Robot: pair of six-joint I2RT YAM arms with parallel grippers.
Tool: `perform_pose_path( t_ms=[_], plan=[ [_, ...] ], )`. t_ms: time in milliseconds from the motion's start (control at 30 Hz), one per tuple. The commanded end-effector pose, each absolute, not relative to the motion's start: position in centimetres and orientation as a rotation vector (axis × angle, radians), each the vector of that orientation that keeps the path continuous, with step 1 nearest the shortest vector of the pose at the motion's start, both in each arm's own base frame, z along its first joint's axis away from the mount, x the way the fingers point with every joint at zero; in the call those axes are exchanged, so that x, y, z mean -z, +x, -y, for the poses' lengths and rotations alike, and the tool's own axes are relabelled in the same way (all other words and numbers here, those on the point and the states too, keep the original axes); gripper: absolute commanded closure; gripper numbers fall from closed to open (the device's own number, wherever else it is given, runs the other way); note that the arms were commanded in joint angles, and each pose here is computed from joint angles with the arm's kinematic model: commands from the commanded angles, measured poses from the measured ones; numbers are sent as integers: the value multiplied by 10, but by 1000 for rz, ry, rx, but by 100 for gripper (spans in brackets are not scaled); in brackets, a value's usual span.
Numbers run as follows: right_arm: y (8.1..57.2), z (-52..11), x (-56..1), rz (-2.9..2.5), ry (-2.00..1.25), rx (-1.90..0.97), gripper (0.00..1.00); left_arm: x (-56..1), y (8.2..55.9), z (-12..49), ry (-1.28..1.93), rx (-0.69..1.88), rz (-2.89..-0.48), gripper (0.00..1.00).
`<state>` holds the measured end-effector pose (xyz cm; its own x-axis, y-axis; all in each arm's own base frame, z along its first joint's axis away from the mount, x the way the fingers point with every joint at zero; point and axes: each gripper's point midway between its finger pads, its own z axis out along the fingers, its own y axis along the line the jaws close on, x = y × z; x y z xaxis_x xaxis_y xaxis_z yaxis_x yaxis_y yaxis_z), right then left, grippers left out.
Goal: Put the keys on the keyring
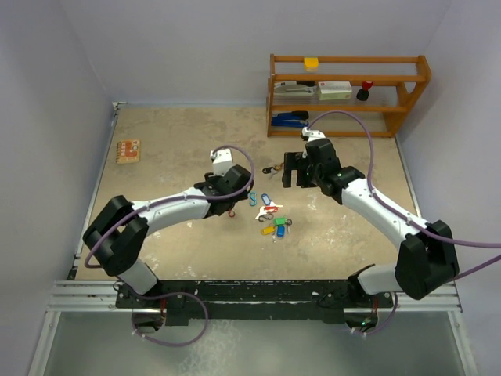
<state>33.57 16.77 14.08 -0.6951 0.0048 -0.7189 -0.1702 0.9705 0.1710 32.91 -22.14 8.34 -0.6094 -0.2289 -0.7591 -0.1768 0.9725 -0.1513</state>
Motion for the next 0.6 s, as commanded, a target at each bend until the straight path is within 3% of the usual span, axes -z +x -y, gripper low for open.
perform_pose_path(
  t_ms=[0,567],
  plan=[
    [344,-175,-164,-2260,-115,-322,4,-81,317,229,-294,72,-2235,37],
    [341,-167,-165,-2258,-96,-290,3,-40,297,229,-250,30,-2315,39]
  ],
)
